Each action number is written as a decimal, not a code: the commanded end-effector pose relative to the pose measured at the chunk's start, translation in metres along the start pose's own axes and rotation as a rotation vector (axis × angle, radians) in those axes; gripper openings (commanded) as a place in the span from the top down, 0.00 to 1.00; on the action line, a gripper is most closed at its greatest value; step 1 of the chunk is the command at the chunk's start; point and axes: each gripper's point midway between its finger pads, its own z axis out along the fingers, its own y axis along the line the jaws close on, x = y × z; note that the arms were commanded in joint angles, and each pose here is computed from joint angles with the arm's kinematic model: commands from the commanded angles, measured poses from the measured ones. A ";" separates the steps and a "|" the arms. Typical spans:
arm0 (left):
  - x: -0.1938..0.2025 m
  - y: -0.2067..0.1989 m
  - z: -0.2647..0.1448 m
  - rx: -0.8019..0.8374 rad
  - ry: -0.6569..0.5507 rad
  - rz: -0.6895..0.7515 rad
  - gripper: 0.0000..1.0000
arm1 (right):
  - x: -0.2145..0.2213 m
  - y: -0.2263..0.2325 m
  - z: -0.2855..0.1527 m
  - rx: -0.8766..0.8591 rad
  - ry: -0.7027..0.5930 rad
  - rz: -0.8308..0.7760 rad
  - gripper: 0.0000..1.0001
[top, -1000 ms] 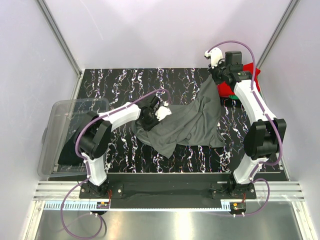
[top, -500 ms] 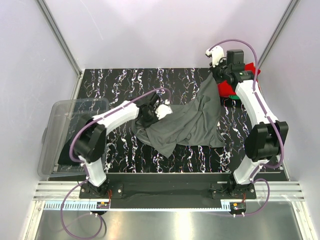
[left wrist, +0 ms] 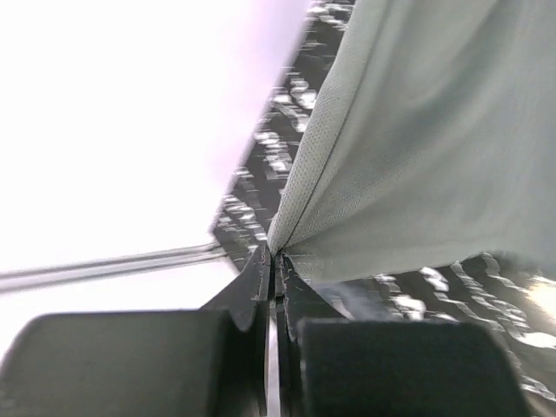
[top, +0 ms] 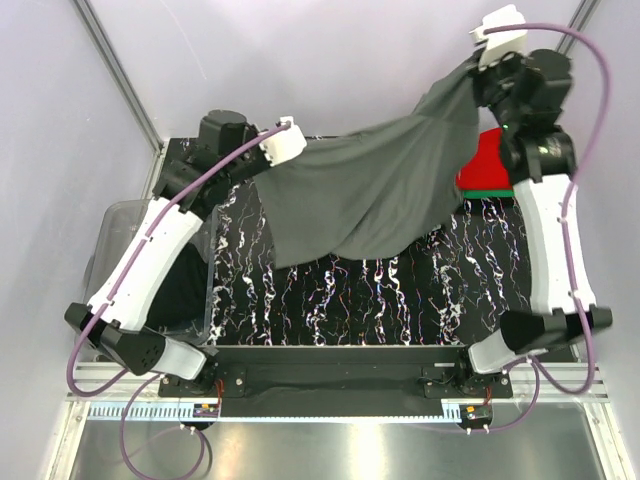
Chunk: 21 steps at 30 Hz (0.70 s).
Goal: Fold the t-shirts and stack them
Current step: Flatten the tshirt out
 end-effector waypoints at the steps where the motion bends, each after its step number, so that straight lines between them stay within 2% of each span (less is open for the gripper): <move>1: -0.010 0.042 -0.028 -0.132 -0.004 0.051 1.00 | -0.081 -0.046 -0.058 0.157 -0.204 0.015 1.00; 9: -0.049 0.103 -0.115 -0.367 -0.179 0.048 0.99 | -0.132 -0.061 -0.152 0.211 -0.359 -0.017 1.00; 16: -0.064 0.118 -0.181 -0.489 -0.334 0.050 1.00 | -0.142 -0.054 -0.210 0.187 -0.416 -0.047 1.00; 21: -0.064 0.120 -0.216 -0.531 -0.387 0.038 0.91 | -0.154 -0.059 -0.243 0.216 -0.456 -0.043 1.00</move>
